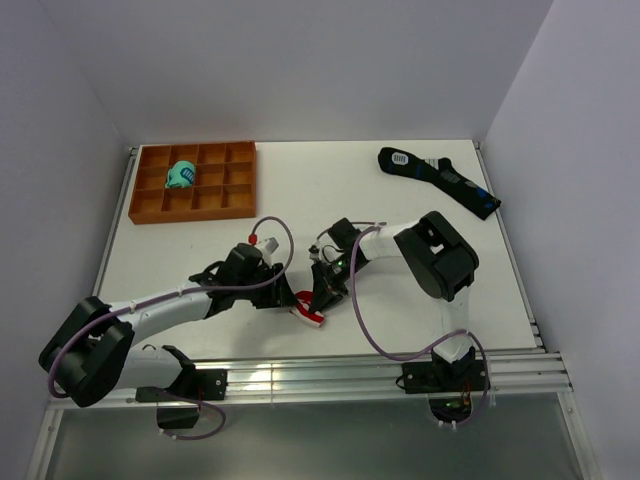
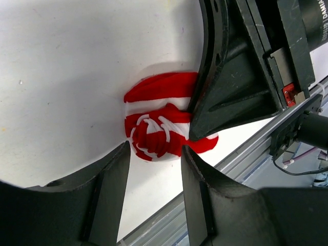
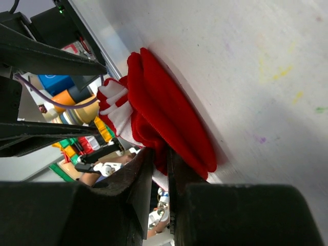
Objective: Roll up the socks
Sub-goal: Roll the sock at the center of the board.
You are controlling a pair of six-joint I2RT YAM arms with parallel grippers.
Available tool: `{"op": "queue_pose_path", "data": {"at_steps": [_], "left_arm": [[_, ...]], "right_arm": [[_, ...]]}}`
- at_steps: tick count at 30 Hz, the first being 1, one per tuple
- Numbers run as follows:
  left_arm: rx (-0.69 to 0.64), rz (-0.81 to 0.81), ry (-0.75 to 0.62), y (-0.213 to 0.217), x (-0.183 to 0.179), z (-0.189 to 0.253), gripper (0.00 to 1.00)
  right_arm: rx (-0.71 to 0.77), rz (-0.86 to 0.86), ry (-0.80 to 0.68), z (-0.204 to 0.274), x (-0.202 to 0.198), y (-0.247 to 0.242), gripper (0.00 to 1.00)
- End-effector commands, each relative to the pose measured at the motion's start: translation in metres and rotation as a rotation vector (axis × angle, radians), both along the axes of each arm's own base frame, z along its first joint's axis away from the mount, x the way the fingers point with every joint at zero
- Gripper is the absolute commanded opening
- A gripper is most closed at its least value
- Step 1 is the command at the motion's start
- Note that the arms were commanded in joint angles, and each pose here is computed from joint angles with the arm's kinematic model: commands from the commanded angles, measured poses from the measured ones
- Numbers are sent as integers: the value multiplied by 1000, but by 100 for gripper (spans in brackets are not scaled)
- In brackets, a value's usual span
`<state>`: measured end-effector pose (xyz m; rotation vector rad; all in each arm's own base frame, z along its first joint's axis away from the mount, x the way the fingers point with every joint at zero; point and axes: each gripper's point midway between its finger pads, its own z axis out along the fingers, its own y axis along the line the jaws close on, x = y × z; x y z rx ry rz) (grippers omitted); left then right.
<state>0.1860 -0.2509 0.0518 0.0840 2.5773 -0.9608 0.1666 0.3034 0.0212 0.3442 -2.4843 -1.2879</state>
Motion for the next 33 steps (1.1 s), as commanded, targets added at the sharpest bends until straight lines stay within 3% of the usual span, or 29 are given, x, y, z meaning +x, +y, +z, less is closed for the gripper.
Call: {"op": "queue_pose_path", "data": {"at_steps": [1,11,33], "left_arm": [[18,-21,-19,-1,-2,-4,50],[95,-45,12,-4,-5,-21,50],[88,25,57,-16,10,-26,50]], "right_arm": [[-265,7,-45,-59,-4,-36,20],[-266,6,-45,-60,-2,-36,20],[-267,13,-43,-64,-5,-38,20]]}}
